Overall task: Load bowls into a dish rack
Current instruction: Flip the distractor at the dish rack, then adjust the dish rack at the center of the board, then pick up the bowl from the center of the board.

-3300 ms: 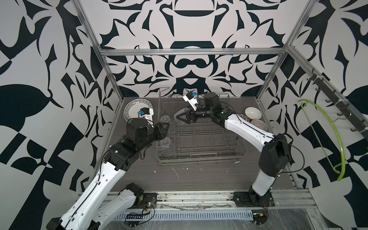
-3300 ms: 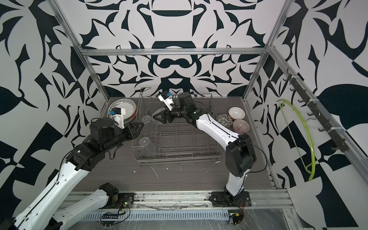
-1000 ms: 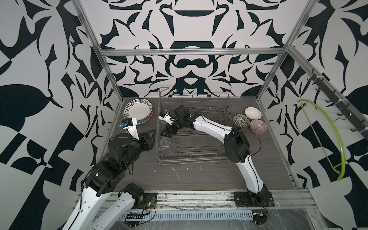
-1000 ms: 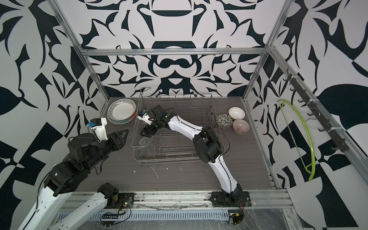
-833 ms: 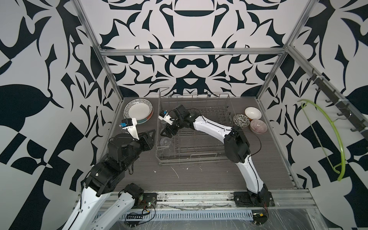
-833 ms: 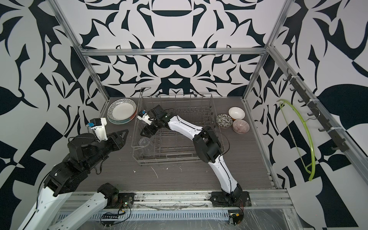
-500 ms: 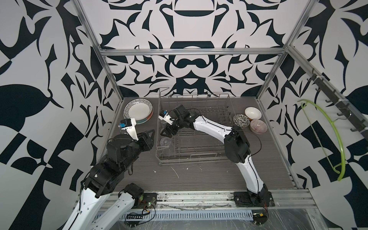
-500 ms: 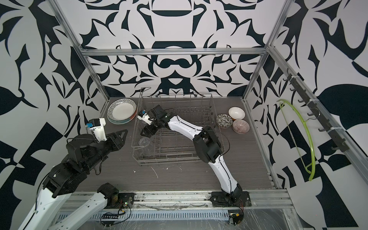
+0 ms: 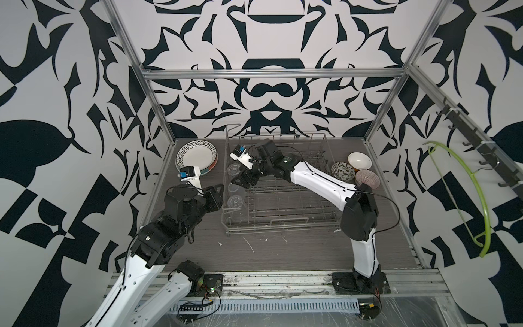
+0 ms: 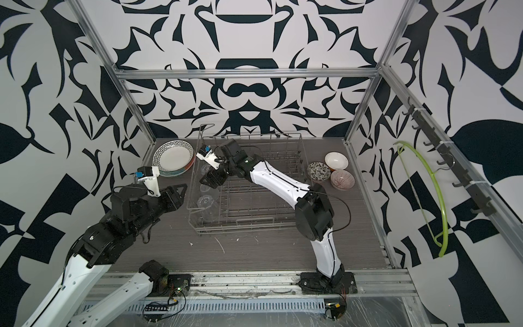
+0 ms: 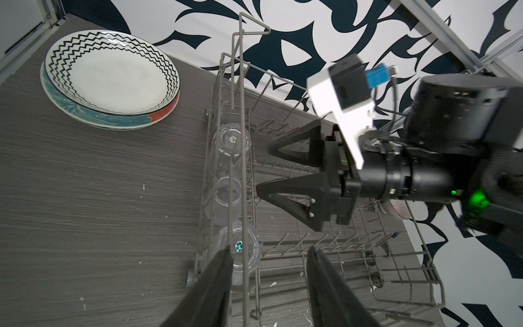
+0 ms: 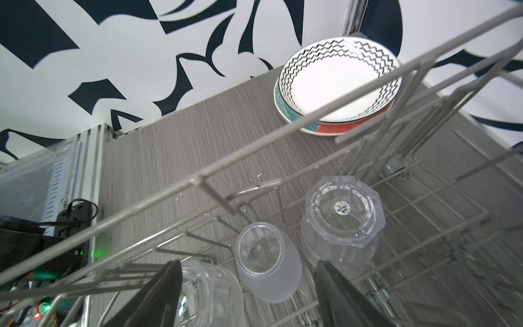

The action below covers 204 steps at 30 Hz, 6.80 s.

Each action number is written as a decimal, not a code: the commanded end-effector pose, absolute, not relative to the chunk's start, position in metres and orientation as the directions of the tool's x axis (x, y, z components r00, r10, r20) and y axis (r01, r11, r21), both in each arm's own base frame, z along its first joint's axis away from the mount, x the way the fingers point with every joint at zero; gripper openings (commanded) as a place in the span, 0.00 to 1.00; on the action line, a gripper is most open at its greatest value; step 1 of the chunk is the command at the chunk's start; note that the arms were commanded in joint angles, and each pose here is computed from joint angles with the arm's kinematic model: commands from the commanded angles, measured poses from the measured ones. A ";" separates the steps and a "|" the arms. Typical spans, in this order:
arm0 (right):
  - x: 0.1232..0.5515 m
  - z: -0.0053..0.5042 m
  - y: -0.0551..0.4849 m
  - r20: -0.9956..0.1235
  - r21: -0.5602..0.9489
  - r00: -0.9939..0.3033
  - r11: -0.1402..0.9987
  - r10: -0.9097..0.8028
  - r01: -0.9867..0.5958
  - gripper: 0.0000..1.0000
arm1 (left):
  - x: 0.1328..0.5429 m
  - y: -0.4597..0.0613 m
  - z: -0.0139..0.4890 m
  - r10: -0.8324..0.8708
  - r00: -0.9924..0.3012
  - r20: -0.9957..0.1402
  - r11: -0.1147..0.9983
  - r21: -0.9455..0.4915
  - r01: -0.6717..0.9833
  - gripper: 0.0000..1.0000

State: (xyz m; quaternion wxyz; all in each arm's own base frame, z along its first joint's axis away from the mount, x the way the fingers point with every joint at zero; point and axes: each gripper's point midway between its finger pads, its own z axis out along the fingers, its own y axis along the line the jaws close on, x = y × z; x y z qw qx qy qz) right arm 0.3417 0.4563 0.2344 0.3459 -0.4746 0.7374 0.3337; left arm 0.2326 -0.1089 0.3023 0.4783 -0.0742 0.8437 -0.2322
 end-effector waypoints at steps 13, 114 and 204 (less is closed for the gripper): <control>0.322 0.264 0.329 -0.832 0.043 -0.431 0.734 -0.349 -0.678 0.70 | 0.258 -0.118 0.266 -0.307 -0.600 -0.739 0.914 -0.405 0.031 0.47; 0.254 0.273 0.094 -0.906 -0.130 -0.404 0.991 -0.128 -0.021 0.83 | 0.252 -0.070 0.249 -0.347 -0.633 -0.692 0.923 -0.370 -0.102 0.46; 0.408 0.076 -0.186 -0.448 0.190 -0.585 0.711 0.676 0.677 0.06 | 0.242 -0.085 0.275 -0.492 -0.537 -0.685 0.824 -0.565 -0.034 0.44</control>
